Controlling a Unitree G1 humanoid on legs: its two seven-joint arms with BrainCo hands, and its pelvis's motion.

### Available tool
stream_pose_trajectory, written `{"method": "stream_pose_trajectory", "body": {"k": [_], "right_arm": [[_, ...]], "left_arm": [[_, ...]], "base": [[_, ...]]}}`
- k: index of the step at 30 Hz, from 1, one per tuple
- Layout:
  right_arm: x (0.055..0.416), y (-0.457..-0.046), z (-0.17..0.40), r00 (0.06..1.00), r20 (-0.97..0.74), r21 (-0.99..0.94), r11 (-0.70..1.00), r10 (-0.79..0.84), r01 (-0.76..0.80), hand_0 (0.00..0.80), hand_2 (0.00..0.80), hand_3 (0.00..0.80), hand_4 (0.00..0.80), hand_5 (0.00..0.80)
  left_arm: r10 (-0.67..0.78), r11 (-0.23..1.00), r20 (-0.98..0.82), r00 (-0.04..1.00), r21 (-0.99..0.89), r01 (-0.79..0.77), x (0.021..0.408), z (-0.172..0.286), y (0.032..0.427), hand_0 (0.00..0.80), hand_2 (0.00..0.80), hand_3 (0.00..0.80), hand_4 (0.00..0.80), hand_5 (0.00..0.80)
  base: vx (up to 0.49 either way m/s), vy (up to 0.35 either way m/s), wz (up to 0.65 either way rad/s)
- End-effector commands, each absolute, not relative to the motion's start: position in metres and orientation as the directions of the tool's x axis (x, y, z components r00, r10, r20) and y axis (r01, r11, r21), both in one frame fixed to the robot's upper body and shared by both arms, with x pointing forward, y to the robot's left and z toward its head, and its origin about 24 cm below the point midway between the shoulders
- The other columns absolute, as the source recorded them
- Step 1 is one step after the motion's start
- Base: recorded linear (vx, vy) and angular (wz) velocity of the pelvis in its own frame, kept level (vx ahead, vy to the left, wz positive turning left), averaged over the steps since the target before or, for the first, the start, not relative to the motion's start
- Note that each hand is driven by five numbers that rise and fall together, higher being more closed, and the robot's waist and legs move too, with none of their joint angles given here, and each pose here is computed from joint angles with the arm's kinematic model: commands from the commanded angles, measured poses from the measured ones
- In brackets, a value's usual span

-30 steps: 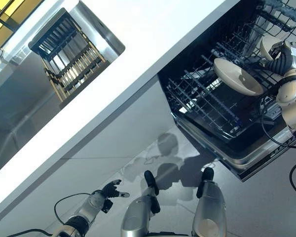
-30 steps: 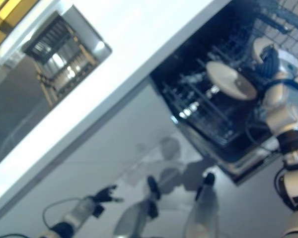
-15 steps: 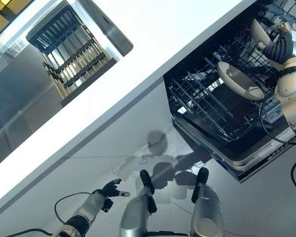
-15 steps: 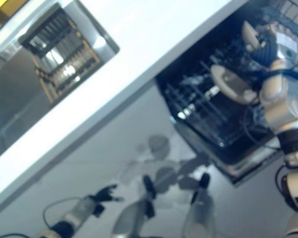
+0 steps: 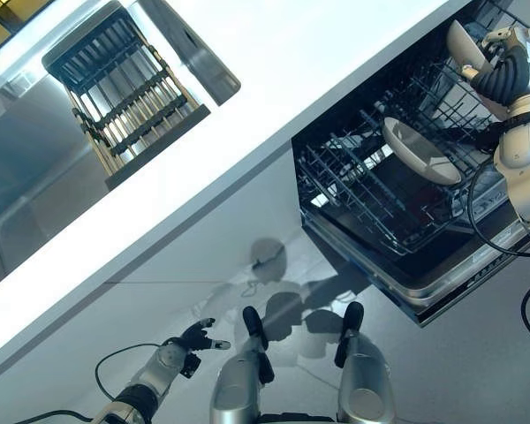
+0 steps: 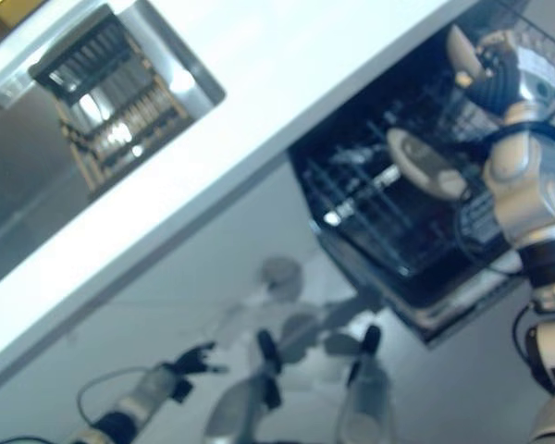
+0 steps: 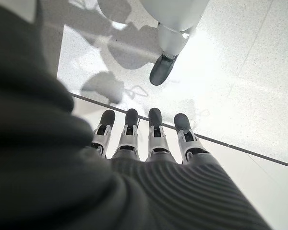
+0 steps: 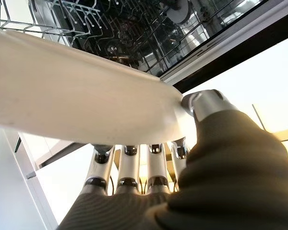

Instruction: Take plates into dishwasher

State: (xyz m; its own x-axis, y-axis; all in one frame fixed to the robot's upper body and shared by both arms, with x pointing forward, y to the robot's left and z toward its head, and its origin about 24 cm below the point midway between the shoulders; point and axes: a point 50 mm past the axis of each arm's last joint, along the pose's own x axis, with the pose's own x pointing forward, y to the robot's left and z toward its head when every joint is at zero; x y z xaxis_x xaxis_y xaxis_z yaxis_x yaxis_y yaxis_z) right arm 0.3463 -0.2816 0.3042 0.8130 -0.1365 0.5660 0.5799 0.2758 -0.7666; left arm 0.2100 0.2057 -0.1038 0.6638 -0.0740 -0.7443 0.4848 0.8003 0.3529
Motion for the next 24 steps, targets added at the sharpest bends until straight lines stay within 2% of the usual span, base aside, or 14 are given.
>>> {"method": "stream_pose_trajectory", "body": {"k": [1, 10, 24], "right_arm": [[0.336, -0.275, 0.328, 0.783, 0.617, -0.725, 0.329, -0.080, 0.605, 0.800, 0.800, 0.800, 0.800, 0.800], [0.348, -0.266, 0.311, 0.876, 0.482, -0.761, 0.483, -0.027, 0.434, 0.800, 0.800, 0.800, 0.800, 0.800], [0.353, -0.279, 0.308, 0.908, 0.417, -0.830, 0.385, -0.049, 0.402, 0.800, 0.800, 0.800, 0.800, 0.800]], "left_arm": [[-0.042, 0.777, -0.771, 0.635, 0.375, 0.506, 0.203, -0.108, 0.217, 0.000, 0.000, 0.000, 0.000, 0.000], [-0.039, 0.770, -0.765, 0.643, 0.387, 0.507, 0.205, -0.107, 0.217, 0.000, 0.000, 0.000, 0.000, 0.000], [-0.034, 0.770, -0.751, 0.660, 0.401, 0.496, 0.206, -0.105, 0.221, 0.000, 0.000, 0.000, 0.000, 0.000]], "base": [[0.000, 0.000, 0.00], [0.000, 0.000, 0.00], [0.000, 0.000, 0.00]]}}
